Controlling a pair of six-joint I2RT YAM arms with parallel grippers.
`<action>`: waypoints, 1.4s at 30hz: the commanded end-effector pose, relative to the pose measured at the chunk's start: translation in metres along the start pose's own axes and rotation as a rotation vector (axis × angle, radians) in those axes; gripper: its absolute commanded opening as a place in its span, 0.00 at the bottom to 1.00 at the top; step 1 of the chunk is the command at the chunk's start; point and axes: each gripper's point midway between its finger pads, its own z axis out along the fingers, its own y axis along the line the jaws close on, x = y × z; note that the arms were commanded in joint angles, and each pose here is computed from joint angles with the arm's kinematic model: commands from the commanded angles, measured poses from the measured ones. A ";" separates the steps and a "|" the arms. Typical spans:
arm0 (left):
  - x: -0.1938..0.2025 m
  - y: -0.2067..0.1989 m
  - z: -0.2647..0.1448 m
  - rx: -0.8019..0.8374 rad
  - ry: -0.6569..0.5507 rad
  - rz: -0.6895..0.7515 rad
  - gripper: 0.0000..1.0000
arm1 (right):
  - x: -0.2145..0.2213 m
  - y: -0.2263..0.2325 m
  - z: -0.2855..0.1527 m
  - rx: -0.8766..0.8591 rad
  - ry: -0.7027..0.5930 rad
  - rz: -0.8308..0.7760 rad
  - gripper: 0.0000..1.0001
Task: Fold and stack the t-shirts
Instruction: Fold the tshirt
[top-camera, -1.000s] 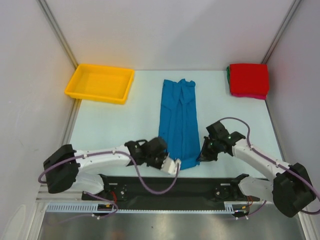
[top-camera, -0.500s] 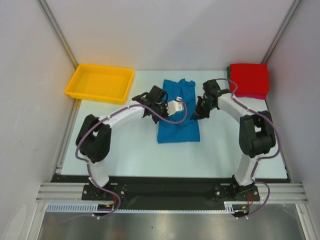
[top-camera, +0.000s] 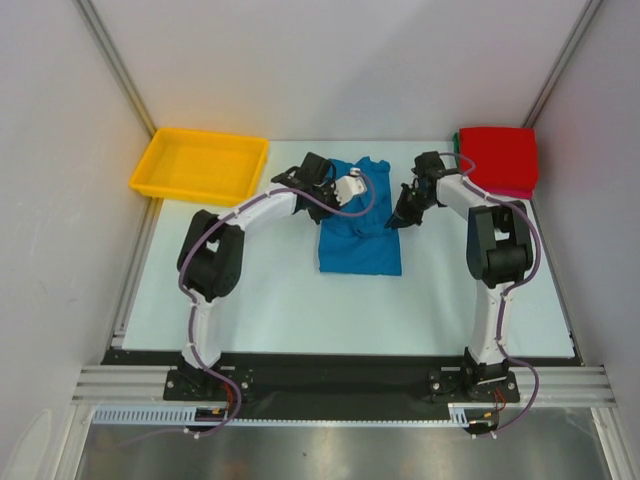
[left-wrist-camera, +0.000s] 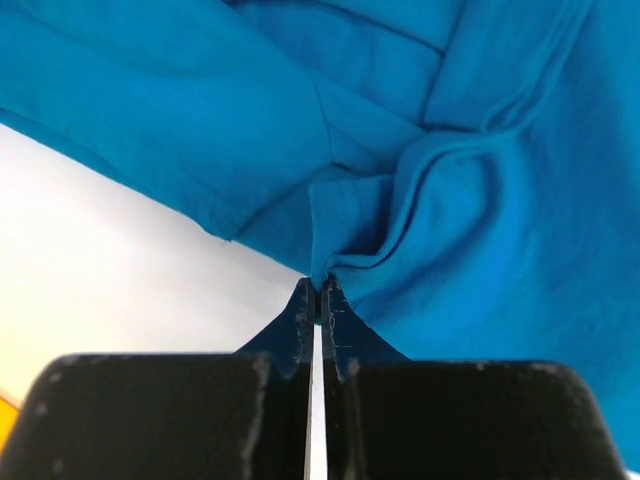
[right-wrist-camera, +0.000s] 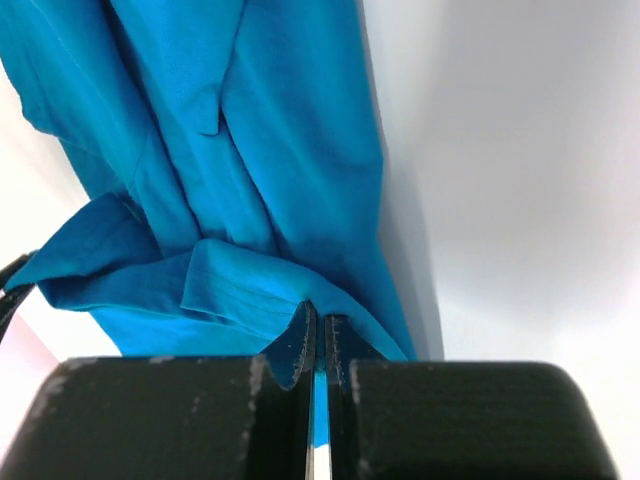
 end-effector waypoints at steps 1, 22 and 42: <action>-0.019 0.022 0.002 -0.046 -0.068 -0.009 0.00 | -0.016 0.015 -0.002 -0.060 -0.034 -0.042 0.01; -0.034 0.031 -0.086 -0.036 -0.106 -0.334 0.61 | 0.046 0.039 -0.052 -0.020 -0.121 -0.241 0.27; -0.001 -0.037 -0.077 0.135 -0.027 -0.407 0.62 | -0.041 0.041 0.023 0.096 -0.192 -0.215 0.18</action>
